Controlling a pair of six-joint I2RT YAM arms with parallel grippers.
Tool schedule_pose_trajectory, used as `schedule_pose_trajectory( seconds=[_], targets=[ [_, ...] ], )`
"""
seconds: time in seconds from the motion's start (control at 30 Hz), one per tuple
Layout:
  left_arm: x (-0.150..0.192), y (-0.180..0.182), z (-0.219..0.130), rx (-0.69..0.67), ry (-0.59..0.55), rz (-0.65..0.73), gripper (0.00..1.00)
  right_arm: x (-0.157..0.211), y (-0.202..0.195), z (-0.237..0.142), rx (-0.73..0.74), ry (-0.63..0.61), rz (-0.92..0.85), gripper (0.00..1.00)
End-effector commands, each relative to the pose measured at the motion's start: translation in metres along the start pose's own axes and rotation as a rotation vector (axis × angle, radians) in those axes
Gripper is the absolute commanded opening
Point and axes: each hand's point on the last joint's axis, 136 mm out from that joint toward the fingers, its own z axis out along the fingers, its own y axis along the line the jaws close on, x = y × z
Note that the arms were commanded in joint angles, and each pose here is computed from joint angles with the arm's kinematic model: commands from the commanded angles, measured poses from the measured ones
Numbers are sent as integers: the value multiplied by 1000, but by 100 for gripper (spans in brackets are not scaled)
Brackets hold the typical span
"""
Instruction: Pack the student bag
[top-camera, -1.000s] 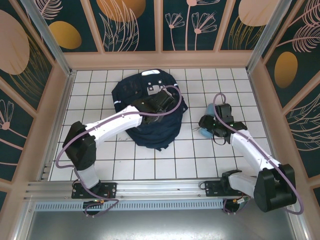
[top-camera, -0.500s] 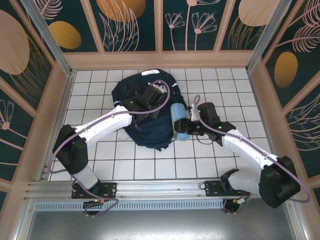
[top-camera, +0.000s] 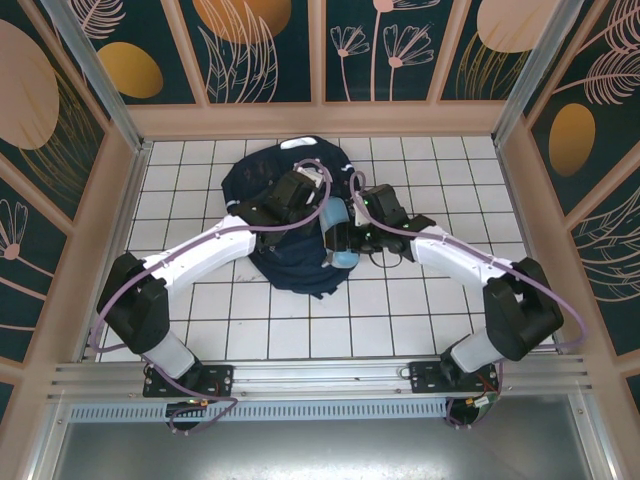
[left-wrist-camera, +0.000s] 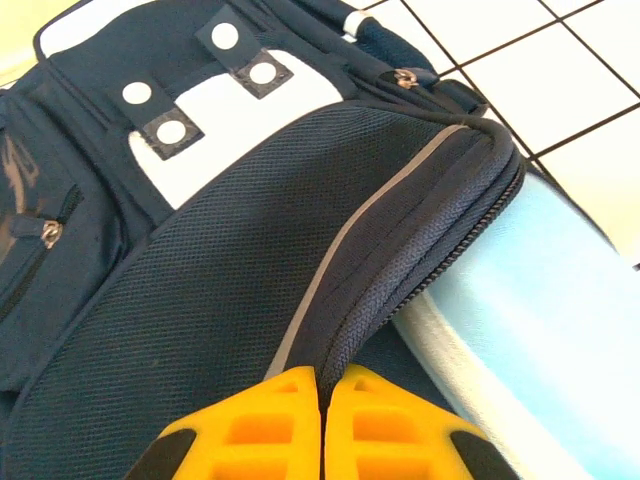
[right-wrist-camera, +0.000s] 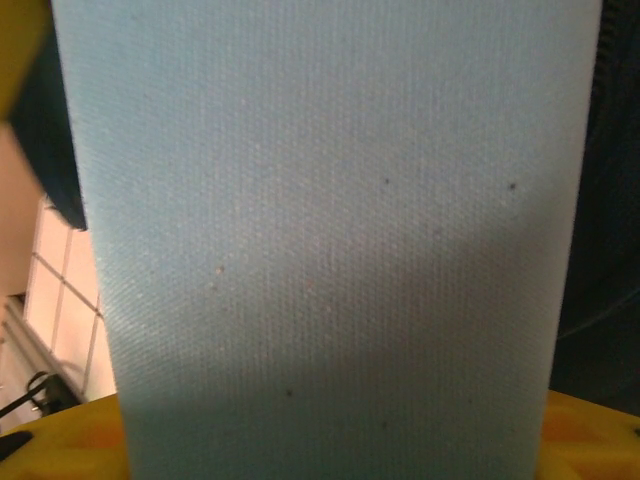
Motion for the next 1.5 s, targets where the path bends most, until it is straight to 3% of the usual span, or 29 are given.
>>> schedule_pose_trajectory(
  seconds=[0.0,0.43,0.57,0.7,0.83,0.97,1.33,1.47],
  targets=[
    [-50,0,-21,26,-193,-75,4,6,-18,7,106,26,29,60],
    [-39,-40,-24,259,-193,-10,5,-43,-36,33,274,-15,121,62],
    [-32,-36,-20,235,-173,-23,12,-53,-32,38,245,-64,149,66],
    [-31,-31,-21,224,-164,-79,29,-55,-34,40,248,-78,156,73],
    [-31,-22,-25,206,-173,-131,41,-48,-26,33,189,-82,132,81],
    [-36,-22,-34,245,-186,-173,48,-38,-18,28,98,-60,103,80],
    [-38,-21,-21,248,-158,-252,56,-27,-1,12,-92,-65,88,88],
    [-38,-19,-18,231,-151,-263,61,-22,-3,9,-92,-69,93,93]
  ],
)
